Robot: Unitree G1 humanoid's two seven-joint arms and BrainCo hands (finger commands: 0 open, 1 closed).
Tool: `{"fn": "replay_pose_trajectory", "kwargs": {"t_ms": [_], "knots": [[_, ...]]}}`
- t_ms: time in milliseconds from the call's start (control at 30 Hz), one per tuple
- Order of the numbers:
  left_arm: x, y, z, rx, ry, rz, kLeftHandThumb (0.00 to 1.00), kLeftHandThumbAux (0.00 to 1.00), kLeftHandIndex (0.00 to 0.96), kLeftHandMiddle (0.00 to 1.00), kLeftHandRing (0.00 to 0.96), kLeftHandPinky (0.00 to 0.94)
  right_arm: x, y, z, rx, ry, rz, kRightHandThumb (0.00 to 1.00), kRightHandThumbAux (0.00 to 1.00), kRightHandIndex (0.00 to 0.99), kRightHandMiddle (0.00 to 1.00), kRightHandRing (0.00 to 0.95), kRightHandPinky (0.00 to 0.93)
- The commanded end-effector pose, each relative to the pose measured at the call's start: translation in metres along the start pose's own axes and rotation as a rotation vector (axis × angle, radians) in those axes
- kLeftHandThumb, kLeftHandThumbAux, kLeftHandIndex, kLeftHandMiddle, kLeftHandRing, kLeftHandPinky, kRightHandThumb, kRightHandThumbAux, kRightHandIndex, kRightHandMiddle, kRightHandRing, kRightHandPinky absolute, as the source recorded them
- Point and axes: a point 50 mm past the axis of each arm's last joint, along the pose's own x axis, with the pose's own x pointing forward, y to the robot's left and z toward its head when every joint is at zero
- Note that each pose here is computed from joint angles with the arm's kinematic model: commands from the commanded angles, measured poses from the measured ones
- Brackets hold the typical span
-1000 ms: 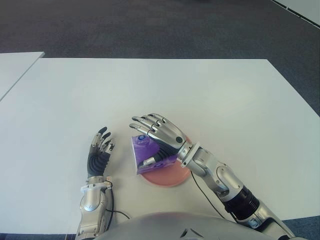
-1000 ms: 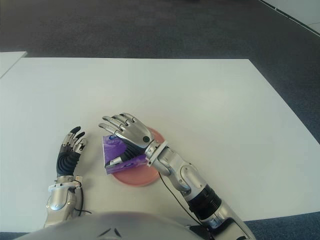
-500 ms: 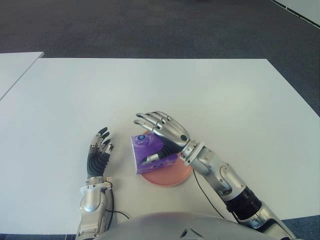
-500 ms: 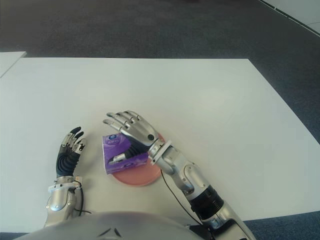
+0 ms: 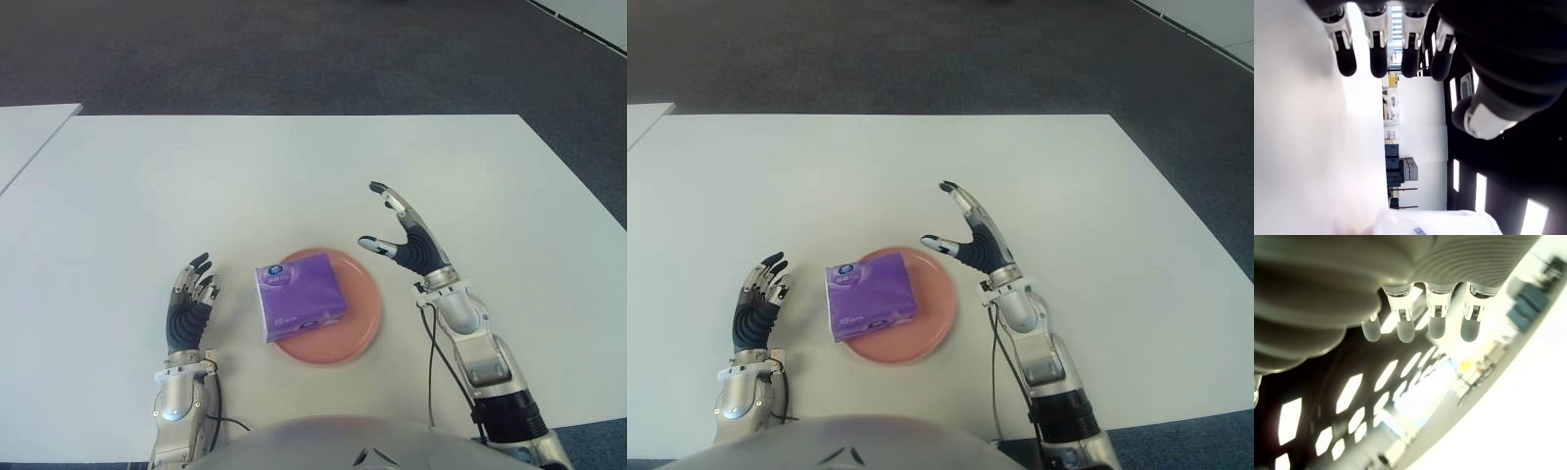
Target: Put the tissue paper into the plate.
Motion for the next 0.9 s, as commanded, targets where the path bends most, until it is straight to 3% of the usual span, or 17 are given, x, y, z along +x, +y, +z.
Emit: {"fn": "replay_pose_trajectory", "kwargs": {"t_ms": [33,267,400,900], "knots": [[-0.017,0.005,-0.019,-0.002,0.129,-0.003,0.268,0.628,0.202,0.161,0.164,0.197,-0.02,-0.007,-0.025,0.129,0.108,-0.065,0.027,0.341,0.0,0.0,0.0,0.0],[-0.022,0.006,-0.008,-0.017,0.114,-0.03,0.288,0.619,0.191,0.155,0.158,0.183,-0.052,-0.013,-0.041,0.314,0.236,-0.174,0.013,0.381,0.004,0.004,0.001,0.037],[-0.03,-0.004,0.008,-0.046,0.104,-0.059,0.309,0.606,0.184,0.148,0.152,0.183,-0.072,0.001,-0.045,0.355,0.278,-0.205,0.019,0.411,0.021,0.027,0.022,0.065],[-0.044,-0.009,0.006,-0.12,0.155,-0.06,0.37,0.596,0.217,0.159,0.158,0.198,-0.106,0.039,-0.05,0.487,0.375,-0.27,0.125,0.46,0.1,0.101,0.085,0.097]]}}
